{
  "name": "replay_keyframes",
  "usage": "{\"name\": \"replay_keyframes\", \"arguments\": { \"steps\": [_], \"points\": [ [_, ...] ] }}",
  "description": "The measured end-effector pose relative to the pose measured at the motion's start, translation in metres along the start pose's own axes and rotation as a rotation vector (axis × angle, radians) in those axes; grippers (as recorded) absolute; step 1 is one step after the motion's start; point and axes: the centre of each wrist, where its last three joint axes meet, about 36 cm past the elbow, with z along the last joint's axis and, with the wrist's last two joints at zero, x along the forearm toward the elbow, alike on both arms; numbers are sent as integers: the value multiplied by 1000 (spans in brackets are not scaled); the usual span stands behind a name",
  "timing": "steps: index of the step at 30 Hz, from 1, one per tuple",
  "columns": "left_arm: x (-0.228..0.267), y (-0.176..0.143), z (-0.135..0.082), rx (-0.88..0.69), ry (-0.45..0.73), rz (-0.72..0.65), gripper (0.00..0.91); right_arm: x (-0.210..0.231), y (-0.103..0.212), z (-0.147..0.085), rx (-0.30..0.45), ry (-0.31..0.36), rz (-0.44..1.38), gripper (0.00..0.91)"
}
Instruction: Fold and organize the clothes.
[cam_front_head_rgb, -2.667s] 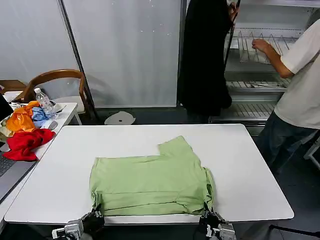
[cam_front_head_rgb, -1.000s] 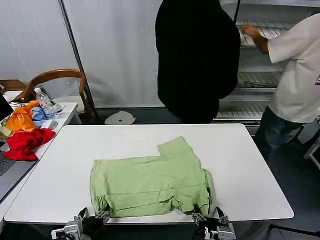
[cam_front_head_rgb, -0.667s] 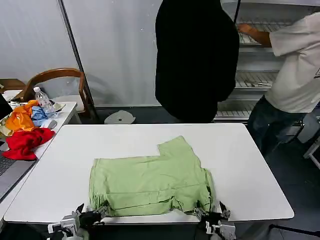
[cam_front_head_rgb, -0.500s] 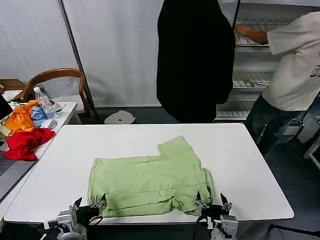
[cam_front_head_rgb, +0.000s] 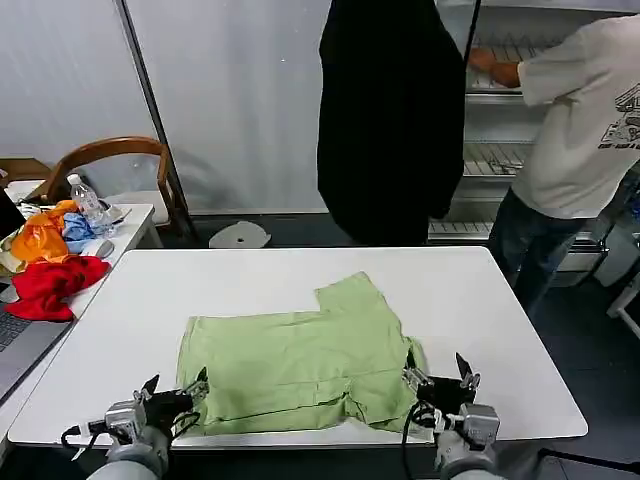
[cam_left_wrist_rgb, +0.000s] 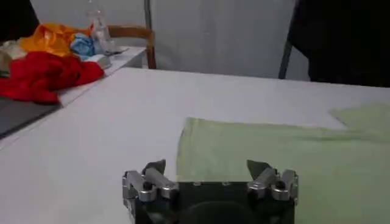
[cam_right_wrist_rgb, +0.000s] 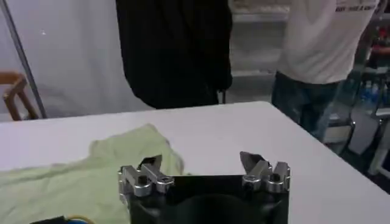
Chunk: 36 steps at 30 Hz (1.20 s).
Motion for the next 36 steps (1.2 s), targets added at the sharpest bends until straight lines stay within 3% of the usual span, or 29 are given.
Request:
{"name": "replay_keyframes", "arguments": {
  "steps": [18, 36],
  "points": [
    [-68, 2, -22, 28, 31, 14, 907, -115, -17, 3, 53, 72, -81, 907],
    [-95, 2, -34, 53, 30, 16, 907, -192, -7, -9, 92, 123, -187, 907]
  ]
}}
